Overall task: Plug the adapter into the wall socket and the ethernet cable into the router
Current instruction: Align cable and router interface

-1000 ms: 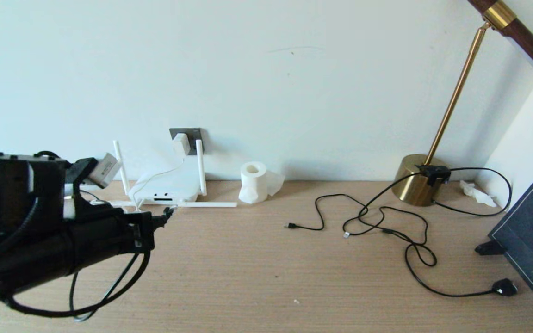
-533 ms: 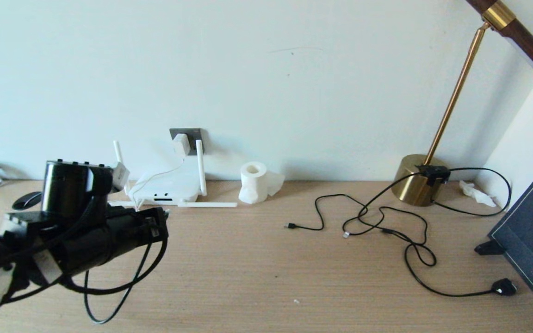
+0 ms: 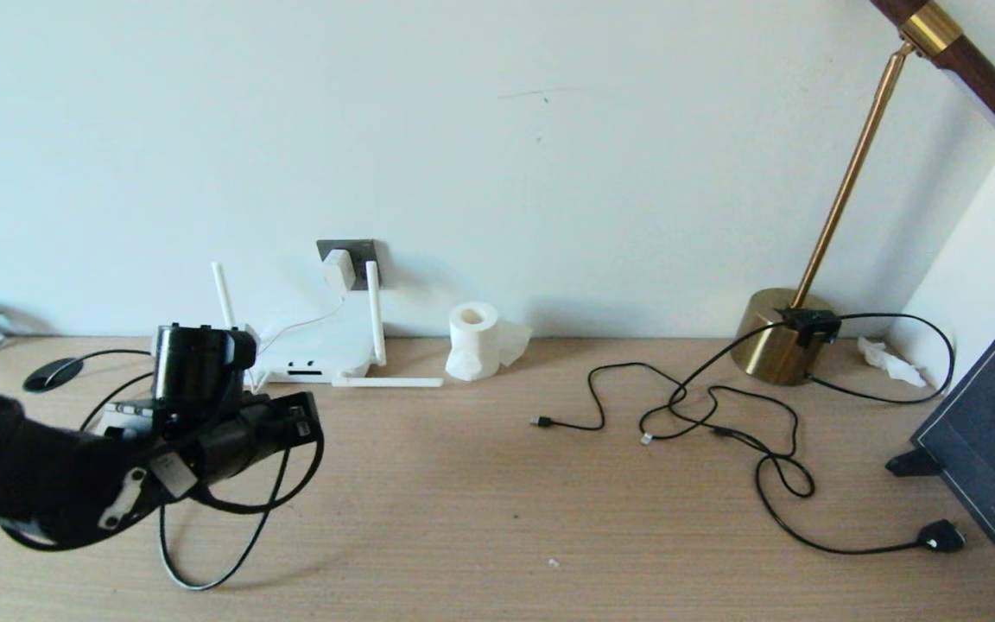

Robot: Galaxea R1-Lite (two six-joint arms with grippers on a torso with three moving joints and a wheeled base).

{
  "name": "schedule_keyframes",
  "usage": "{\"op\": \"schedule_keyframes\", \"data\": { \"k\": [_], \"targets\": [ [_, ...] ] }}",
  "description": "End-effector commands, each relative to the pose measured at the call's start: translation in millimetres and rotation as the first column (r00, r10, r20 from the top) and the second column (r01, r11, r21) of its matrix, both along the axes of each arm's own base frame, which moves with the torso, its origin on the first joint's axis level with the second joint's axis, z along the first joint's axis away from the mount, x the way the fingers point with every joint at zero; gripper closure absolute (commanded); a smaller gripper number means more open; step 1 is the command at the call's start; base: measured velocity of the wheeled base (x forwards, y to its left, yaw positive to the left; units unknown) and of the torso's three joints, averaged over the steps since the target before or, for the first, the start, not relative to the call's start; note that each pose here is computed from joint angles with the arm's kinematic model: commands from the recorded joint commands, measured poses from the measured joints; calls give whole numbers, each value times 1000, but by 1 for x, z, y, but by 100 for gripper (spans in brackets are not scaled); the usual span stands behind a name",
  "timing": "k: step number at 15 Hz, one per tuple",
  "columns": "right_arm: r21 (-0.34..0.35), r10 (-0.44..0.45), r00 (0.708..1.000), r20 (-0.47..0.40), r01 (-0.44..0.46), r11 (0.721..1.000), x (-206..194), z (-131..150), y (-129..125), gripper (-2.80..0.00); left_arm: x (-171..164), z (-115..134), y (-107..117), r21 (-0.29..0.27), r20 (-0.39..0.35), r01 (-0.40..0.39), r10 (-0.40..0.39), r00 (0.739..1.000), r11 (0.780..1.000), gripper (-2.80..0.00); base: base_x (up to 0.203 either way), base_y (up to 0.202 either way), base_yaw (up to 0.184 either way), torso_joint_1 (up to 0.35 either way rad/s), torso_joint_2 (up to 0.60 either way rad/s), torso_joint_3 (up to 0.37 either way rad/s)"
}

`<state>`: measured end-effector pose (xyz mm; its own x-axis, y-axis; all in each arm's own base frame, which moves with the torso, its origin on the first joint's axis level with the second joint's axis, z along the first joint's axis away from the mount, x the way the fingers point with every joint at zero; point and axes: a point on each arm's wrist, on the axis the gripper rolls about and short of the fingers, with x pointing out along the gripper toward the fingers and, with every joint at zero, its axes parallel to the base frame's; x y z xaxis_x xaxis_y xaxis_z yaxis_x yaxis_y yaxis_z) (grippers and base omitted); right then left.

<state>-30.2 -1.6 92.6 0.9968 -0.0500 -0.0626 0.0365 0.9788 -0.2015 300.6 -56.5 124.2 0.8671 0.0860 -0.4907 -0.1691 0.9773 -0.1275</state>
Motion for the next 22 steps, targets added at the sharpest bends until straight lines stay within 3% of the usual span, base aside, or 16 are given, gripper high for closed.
{"op": "schedule_keyframes", "data": {
  "k": [1,4,9,10,12,13,22],
  "targets": [
    [-1,-1,1000,3,1,1000,0,-8,0,-280,16,-21,16,6,-40,-15,16,999,1000,0,0,0,0,0,0,0],
    [3,-28,1000,7,28,1000,0,-8,-1,-280,31,-36,30,46,-19,-17,18,1000,999,0,0,0,0,0,0,0],
    [26,-30,999,14,29,999,0,-7,-1,-280,59,-61,43,67,22,4,-5,1000,998,0,0,0,0,0,0,0],
    [51,-22,1000,15,21,998,0,-7,0,-280,63,-61,43,66,30,4,-6,1000,998,0,0,0,0,0,0,0],
    [181,65,997,-28,-59,982,1,-14,2,-280,70,-62,42,64,39,19,-21,999,998,0,0,0,0,0,0,0],
    [191,46,998,-36,-38,981,1,-15,1,-280,72,-62,42,64,42,21,-24,999,998,0,0,0,0,0,0,0],
    [189,39,999,-38,-31,982,1,-15,1,-280,79,-61,41,64,59,23,-26,998,998,0,0,0,0,0,0,0]
  ]
}}
